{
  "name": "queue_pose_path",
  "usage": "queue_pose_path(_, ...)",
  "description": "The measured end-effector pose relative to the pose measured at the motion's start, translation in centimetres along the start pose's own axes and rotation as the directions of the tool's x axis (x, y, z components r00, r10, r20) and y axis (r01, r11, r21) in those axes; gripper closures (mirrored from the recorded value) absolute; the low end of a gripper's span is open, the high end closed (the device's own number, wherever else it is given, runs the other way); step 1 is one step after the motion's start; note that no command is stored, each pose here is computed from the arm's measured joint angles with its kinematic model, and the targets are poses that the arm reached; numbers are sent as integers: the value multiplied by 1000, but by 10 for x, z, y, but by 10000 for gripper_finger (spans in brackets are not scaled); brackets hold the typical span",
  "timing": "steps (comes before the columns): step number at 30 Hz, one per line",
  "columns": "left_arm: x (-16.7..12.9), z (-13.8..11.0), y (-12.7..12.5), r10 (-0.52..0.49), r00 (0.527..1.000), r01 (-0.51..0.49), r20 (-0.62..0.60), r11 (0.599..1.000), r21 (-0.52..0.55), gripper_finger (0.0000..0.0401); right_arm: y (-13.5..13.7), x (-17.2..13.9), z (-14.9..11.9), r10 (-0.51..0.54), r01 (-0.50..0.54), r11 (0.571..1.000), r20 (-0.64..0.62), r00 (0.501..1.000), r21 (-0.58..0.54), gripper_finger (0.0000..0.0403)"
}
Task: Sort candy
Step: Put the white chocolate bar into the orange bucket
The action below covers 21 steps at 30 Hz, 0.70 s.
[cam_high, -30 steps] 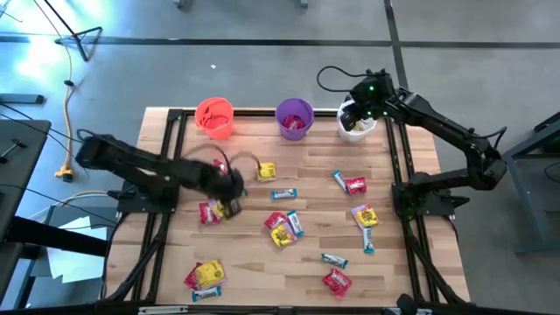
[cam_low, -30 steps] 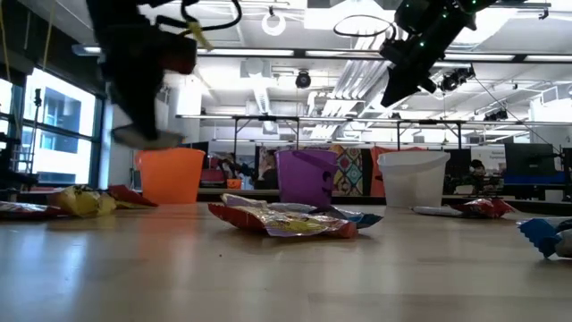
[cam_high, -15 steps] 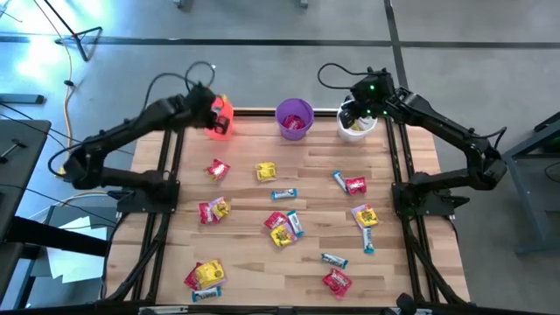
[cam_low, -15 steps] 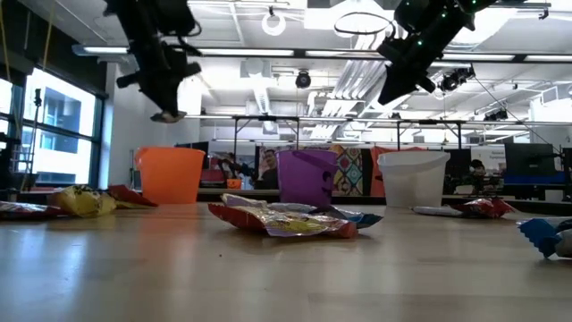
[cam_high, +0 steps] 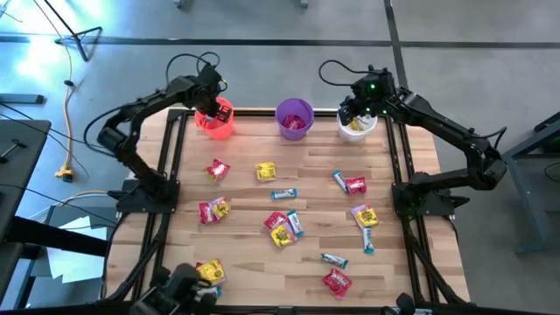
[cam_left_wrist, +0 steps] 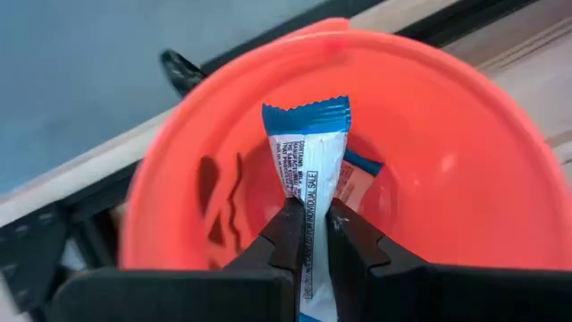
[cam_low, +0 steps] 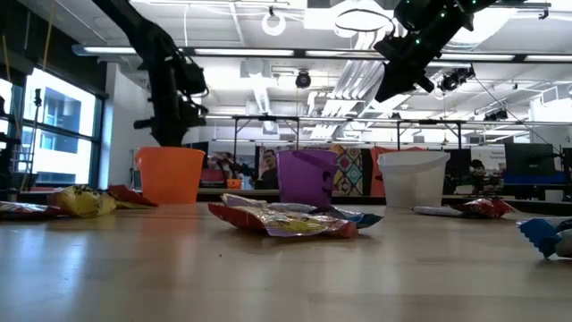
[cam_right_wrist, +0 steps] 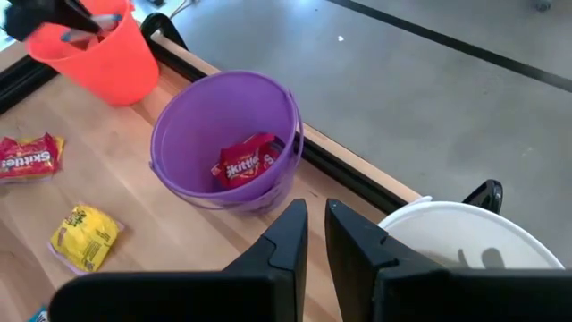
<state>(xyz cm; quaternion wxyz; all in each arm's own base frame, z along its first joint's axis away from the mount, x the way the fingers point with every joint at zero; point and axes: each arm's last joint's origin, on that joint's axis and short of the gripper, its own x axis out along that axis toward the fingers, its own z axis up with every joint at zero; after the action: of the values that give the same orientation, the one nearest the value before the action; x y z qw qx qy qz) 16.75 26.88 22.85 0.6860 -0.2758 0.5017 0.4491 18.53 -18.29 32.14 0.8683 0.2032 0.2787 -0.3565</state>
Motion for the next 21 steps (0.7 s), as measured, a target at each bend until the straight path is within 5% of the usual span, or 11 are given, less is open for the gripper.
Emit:
queue_pose_path(11, 26, 6, -2, -32, 999, 32, -25, 999, 10, 373, 0, 0, 0, 1, -1, 1000, 0, 1000, 6, 364)
queue_pose_path(21, 20, 6, -5, -58, 998, 59, -5, 995, 84, 316, 0, 0, 0, 0, 0, 1000, 0, 1000, -2, 364)
